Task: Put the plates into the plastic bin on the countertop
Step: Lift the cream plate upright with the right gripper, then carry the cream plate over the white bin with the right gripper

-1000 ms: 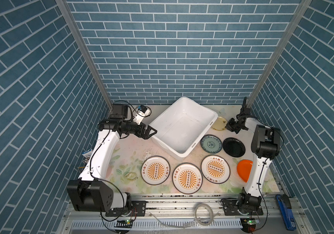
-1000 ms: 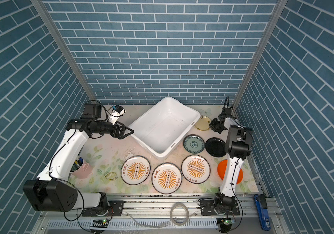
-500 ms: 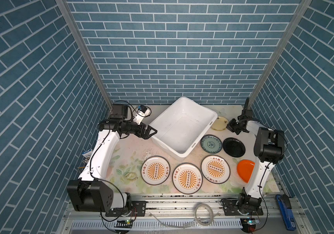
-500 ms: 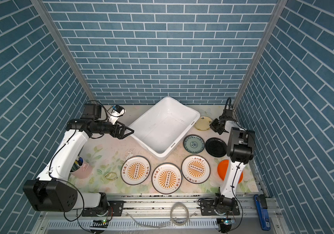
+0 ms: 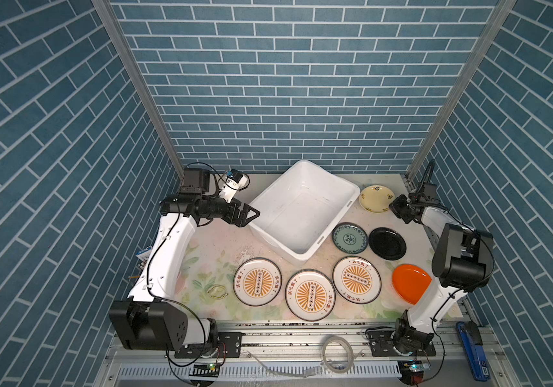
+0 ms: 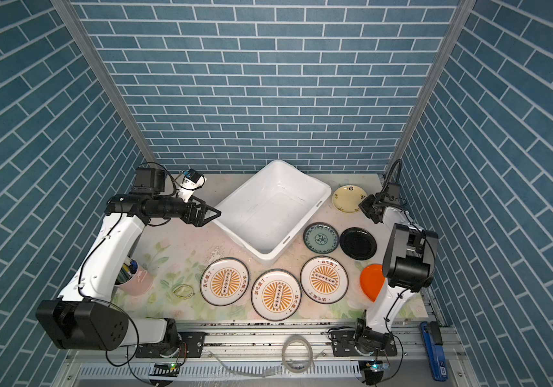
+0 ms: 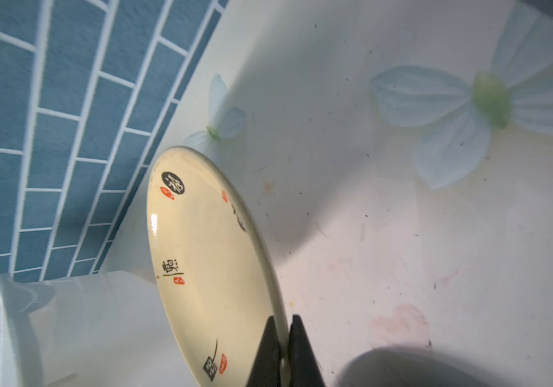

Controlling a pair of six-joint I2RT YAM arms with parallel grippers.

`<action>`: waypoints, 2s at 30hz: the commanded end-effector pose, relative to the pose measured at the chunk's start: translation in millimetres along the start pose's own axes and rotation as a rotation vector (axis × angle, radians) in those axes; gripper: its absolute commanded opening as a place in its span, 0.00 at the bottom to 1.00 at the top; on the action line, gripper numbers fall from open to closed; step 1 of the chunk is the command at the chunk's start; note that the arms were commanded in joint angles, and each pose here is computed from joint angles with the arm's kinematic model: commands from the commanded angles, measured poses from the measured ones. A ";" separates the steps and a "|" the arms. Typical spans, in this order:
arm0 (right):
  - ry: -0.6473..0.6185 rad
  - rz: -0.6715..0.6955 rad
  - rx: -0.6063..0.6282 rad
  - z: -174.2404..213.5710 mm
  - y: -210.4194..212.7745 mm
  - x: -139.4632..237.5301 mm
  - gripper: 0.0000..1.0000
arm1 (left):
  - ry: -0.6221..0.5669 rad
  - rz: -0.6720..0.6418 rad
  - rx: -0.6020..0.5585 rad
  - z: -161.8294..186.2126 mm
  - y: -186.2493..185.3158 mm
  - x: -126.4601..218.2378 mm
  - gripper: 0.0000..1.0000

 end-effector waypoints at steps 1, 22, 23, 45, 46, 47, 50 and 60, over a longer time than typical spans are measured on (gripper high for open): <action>-0.083 -0.034 -0.013 -9.5 10.1 23.1 0.00 | 0.007 -0.002 -0.003 -0.8 -6.0 5.4 1.00; -0.252 -0.035 0.033 -11.3 19.8 112.1 0.00 | -0.045 0.007 -0.042 2.5 -21.2 17.9 1.00; -0.262 -0.041 0.040 -11.4 22.1 118.0 0.00 | -0.048 0.006 -0.047 2.5 -22.5 19.3 1.00; -0.267 -0.232 0.134 26.0 76.2 189.1 0.00 | -0.112 0.028 -0.049 4.7 -34.9 27.2 1.00; -0.255 -0.243 0.149 29.2 82.3 188.6 0.00 | -0.115 0.028 -0.049 4.5 -35.5 27.9 1.00; -0.244 -0.253 0.165 33.2 88.4 187.8 0.00 | -0.117 0.026 -0.050 4.4 -36.0 28.6 1.00; -0.206 -0.281 0.217 45.1 107.1 182.2 0.00 | -0.122 0.024 -0.055 5.0 -37.6 30.3 1.00; 0.117 -0.431 0.434 109.1 192.8 129.8 0.00 | -0.118 0.016 -0.059 3.6 -37.3 31.7 1.00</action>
Point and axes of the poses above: each gripper's point midway between its finger pads, its own x axis back along the fingers, its own y axis along the line the jaws close on, z = x × y, the point moved 5 cm from there along x, back along the fingers
